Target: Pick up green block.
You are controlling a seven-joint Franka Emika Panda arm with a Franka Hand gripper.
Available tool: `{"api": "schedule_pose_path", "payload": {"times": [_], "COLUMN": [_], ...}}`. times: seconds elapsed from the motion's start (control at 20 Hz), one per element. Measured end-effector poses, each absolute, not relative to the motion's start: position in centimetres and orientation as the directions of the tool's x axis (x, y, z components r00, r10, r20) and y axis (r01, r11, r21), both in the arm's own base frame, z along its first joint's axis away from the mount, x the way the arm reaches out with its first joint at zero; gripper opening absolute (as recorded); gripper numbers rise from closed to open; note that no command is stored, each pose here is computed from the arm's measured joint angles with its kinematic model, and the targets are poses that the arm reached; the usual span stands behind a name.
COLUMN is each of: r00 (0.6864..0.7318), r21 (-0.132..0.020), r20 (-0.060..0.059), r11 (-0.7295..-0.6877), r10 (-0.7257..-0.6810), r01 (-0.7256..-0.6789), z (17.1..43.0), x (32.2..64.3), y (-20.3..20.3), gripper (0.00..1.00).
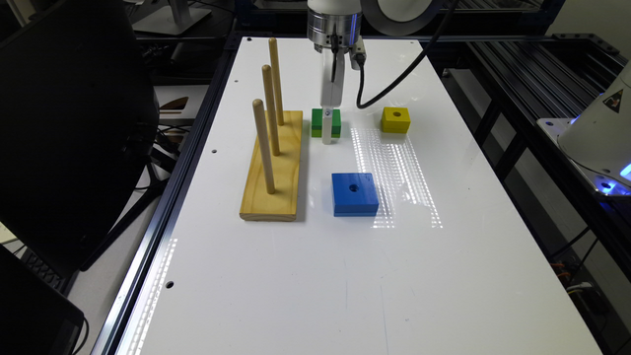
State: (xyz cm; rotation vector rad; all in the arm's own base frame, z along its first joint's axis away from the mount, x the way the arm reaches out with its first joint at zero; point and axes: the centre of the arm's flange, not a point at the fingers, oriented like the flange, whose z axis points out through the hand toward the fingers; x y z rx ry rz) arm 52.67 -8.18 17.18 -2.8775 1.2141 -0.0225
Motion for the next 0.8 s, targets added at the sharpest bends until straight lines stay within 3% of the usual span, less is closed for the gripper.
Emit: {"api": "schedule_pose_path", "payload": {"times": [0.55, 0.6, 0.8], "r00": [0.6984, 0.6989, 0.6989], "r21": [-0.023, -0.025, -0.025], "r20": [0.007, 0.009, 0.009], "r11": [-0.6983, -0.6989, -0.6989], "r10": [-0.7157, -0.7152, -0.7152], "r01": [-0.7154, -0.7148, -0.7148], "z": [17.21, 17.31, 17.31], "x": [52.71, 52.84, 52.84], "y": [-8.13, -8.09, -8.09], "gripper": [1.00, 0.00, 0.00]}}
